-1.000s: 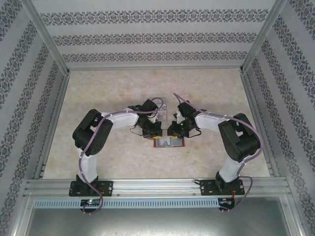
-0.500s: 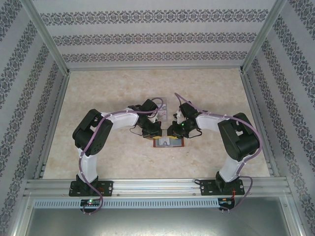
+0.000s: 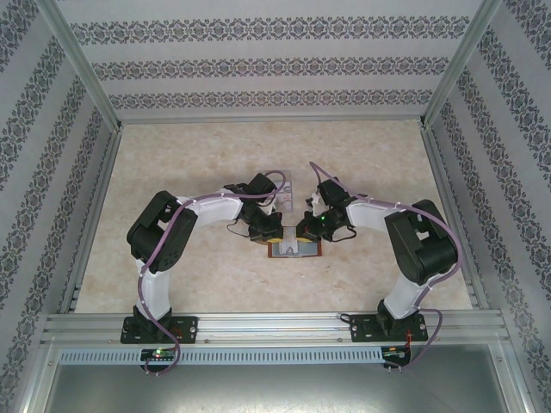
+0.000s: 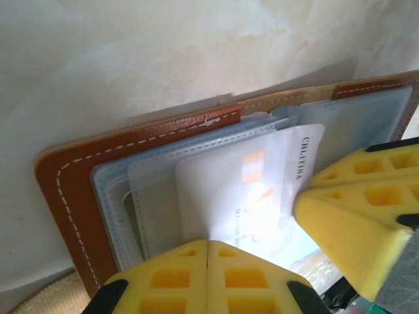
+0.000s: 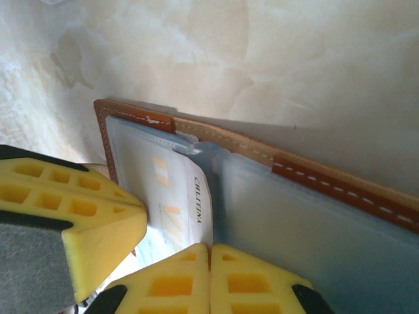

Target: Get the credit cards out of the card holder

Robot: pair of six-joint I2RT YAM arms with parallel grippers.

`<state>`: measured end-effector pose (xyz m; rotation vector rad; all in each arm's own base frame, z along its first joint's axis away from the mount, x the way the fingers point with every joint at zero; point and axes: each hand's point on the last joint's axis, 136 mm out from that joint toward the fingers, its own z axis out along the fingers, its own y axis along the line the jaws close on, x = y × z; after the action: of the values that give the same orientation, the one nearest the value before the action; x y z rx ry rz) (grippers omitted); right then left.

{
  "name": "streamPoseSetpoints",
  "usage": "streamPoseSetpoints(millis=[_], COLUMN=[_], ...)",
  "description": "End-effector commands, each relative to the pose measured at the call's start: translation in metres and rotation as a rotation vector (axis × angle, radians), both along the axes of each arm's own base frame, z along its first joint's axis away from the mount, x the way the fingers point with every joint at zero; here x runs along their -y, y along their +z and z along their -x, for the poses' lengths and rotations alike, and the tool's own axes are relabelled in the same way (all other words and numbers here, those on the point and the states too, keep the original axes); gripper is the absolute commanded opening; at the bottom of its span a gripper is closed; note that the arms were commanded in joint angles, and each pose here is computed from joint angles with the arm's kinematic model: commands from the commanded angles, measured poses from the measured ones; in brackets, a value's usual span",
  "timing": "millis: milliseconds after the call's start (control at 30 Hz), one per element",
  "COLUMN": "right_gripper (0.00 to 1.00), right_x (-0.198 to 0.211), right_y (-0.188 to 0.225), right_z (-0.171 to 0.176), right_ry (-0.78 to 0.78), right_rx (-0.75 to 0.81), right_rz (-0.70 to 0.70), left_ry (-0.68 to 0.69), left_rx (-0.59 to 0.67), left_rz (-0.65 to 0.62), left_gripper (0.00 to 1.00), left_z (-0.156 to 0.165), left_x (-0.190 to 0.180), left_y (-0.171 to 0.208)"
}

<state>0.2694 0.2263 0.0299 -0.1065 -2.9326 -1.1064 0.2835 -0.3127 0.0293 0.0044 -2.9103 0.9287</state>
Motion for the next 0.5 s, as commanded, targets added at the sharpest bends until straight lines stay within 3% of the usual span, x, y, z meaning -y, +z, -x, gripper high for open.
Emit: streamPoseSetpoints(millis=[0, 467], right_gripper=[0.07, 0.07], right_x=[0.018, 0.041], right_y=[0.000, 0.012], right_z=[0.002, 0.006], right_ry=[-0.011, -0.013], right_rx=[0.018, 0.045], right_rz=[0.068, 0.192], left_ry=[-0.001, -0.003], left_rx=[-0.009, -0.010], left_rz=[-0.058, -0.057], left_gripper=[0.01, 0.01], left_z=[0.006, 0.007], left_x=[-0.008, -0.008], left_y=[-0.003, -0.005])
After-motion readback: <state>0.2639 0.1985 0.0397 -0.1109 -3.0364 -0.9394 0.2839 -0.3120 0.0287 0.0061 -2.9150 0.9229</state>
